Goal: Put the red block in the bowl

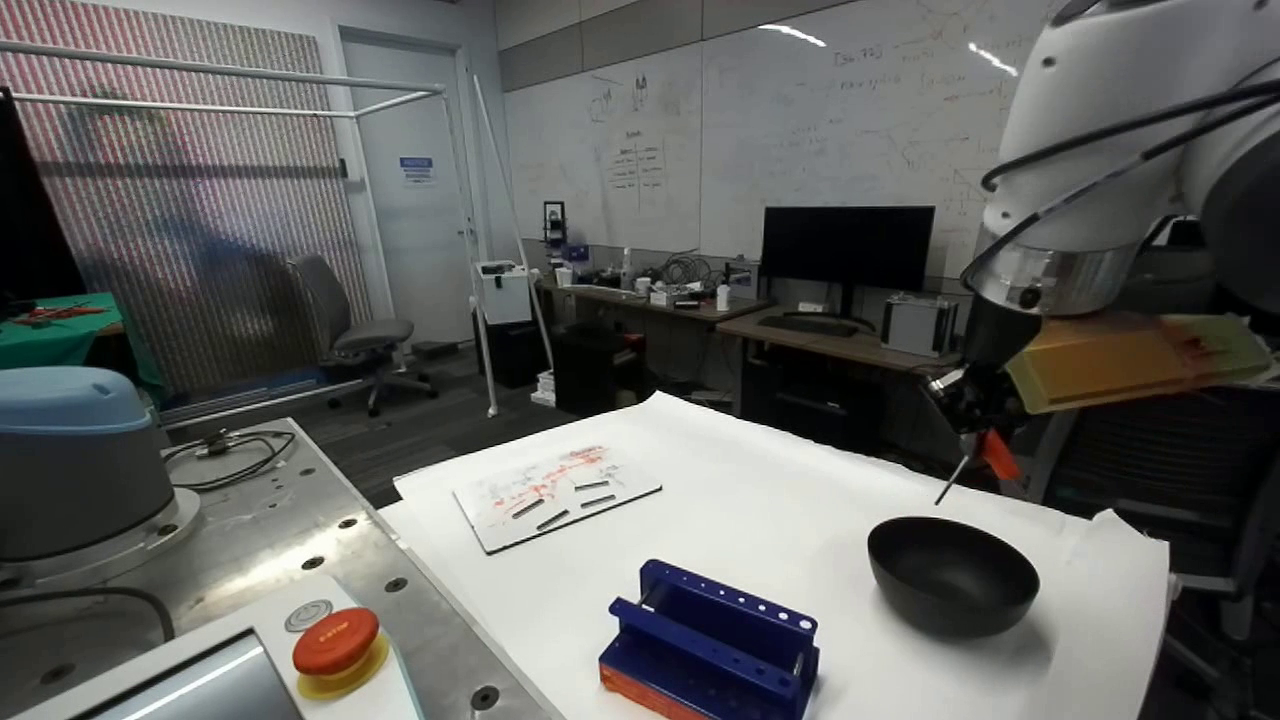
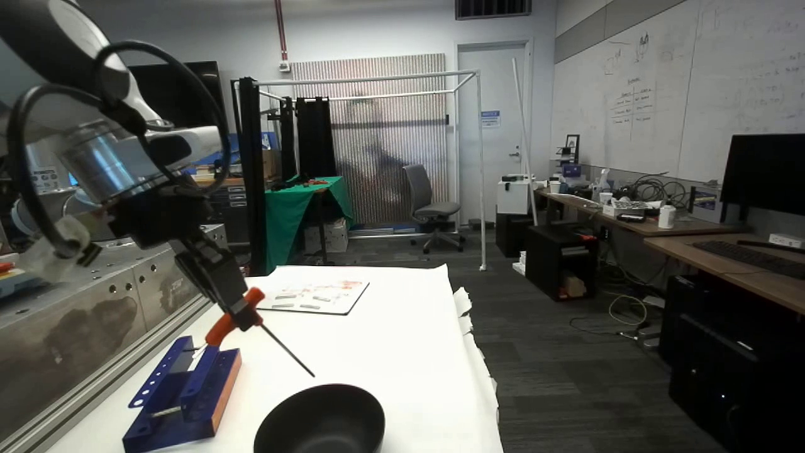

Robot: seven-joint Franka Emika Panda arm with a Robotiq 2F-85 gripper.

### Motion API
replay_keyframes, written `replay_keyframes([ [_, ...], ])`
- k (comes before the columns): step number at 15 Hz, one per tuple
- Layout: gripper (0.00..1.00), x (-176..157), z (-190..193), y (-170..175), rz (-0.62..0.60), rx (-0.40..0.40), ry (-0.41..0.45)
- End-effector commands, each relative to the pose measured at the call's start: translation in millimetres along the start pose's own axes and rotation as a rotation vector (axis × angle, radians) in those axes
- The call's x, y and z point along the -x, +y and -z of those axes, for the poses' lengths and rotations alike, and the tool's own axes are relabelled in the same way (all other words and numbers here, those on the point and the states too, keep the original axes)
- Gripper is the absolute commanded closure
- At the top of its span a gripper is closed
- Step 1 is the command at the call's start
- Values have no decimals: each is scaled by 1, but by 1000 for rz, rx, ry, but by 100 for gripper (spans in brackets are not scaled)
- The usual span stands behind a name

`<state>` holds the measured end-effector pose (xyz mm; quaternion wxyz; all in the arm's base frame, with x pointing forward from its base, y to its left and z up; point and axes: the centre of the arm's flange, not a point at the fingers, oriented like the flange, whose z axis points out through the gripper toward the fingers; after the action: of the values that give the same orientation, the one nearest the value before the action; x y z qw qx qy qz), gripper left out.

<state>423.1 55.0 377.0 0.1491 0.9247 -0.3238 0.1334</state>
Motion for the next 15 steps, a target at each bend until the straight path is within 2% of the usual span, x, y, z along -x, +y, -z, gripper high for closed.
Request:
replay_keyframes([
  [1, 85, -28, -47, -48, 36, 99, -173],
  [6, 85, -35, -104, -84, 103, 164, -424],
  [9, 83, -44, -121, -91, 100, 227, -587],
  [11, 52, -52, -124, -95, 94, 241, -671],
  [15, 22, -68, -118, -102, 83, 202, -772],
])
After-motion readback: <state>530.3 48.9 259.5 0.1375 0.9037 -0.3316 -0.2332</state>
